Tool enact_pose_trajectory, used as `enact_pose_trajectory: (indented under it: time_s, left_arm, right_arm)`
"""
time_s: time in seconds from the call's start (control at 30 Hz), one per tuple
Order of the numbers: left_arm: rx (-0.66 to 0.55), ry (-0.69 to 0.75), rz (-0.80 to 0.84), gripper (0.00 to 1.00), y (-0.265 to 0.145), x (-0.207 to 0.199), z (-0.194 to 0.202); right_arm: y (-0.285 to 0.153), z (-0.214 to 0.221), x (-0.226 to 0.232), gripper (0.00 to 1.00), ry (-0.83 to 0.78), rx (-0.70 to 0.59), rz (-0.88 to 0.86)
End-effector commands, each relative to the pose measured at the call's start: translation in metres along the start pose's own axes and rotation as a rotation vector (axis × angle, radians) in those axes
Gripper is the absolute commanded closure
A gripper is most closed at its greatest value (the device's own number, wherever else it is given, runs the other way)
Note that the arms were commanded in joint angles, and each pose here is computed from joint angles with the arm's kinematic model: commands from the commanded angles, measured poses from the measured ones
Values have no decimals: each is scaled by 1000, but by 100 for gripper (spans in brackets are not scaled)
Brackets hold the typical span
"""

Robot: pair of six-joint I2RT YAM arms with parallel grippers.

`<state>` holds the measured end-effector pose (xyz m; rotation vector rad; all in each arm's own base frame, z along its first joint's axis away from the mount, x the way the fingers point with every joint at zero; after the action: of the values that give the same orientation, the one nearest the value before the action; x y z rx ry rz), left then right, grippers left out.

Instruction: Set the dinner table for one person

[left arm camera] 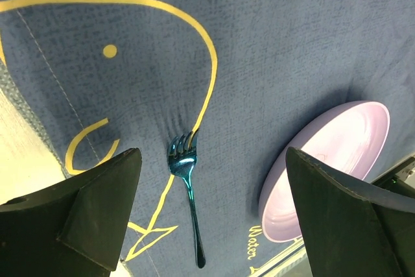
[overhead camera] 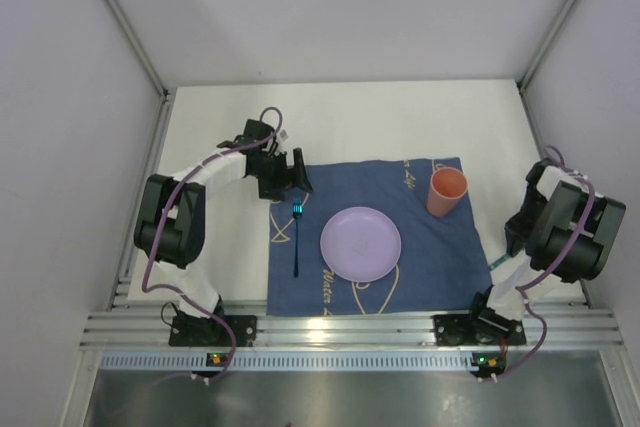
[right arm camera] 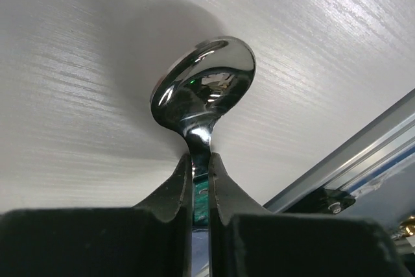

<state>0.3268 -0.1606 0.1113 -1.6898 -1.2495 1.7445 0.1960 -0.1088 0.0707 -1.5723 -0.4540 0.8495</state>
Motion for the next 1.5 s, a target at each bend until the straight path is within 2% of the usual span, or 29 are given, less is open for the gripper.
enact_pose_trajectory:
  time_s: [0.0, 0.1, 0.2, 0.23, 0.3, 0.33, 0.4, 0.47, 0.5, 0.6, 0.67, 0.7, 0.77, 0.8, 0.97, 1.1, 1.17, 1.3, 1.47]
  left_arm:
    - [-24, 12, 9, 2, -11, -2, 0]
    - [-28, 1, 24, 2, -10, -4, -2]
    - [-32, -7, 41, 2, -9, -9, -6]
    - [-34, -6, 48, 2, -8, -11, -8]
    - [-35, -10, 59, 2, -8, -16, -10]
    - [-38, -8, 64, 2, -8, -19, -12]
    - [-40, -7, 72, 3, -7, -23, -14]
    - [-42, -6, 85, 3, -8, -29, -17]
    - [-42, -9, 84, 3, -9, -31, -18]
    - [-61, -3, 89, 3, -14, -38, -23]
    - [-69, -4, 86, 3, -17, -41, -26]
    - [-76, -6, 80, 2, -18, -41, -27]
    - [-89, -17, 80, 2, -22, -43, -28]
    - [-98, -21, 78, 2, -24, -44, -28]
    - [-134, -38, 67, 2, -34, -48, -27]
    - [-160, -39, 57, 2, -43, -49, -21]
    - [-179, -42, 52, 2, -49, -51, -19]
    - [-206, -55, 41, 2, -59, -50, -10]
    - [-229, -80, 33, 2, -68, -48, 0]
  right_arm:
    - [25, -31, 11, 100, 48, -136, -36]
    - [8, -42, 10, 100, 24, -184, -38]
    - [-28, -51, -1, 100, 1, -245, 33]
    - [-50, -63, -5, 100, -5, -322, 73]
    - [-73, -66, -12, 100, -10, -359, 111]
    - [-96, -74, -17, 100, 8, -423, 122]
    - [-115, -74, -23, 100, 23, -441, 130]
    - [-144, -76, -14, 100, 31, -522, 83]
    - [-156, -73, -9, 100, 12, -551, 76]
    - [-223, -60, 32, 100, -120, -744, 52]
    - [-251, -49, 39, 100, -154, -820, 50]
    - [-274, -35, 50, 100, -208, -891, 2]
    - [-291, -19, 64, 100, -284, -940, -86]
    - [-303, 1, 76, 100, -373, -982, -141]
    - [-311, 68, 118, 100, -646, -1016, -341]
    - [-277, 113, 151, 100, -817, -905, -463]
    - [-265, 122, 161, 100, -850, -878, -497]
    - [-207, 134, 177, 100, -936, -713, -450]
    - [-161, 136, 186, 100, -977, -653, -401]
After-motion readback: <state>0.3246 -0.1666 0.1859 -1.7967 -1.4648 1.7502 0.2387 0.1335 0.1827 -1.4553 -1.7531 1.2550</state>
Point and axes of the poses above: each gripper's point midway between its finger pads, its own y axis out along the fingers, its own x axis along the line the jaws close on, z = x × y, the point moved 6 cm from there along -y, back along the fingers, and after that the axes turned 14 degrees about -y, right-handed, at the moved point
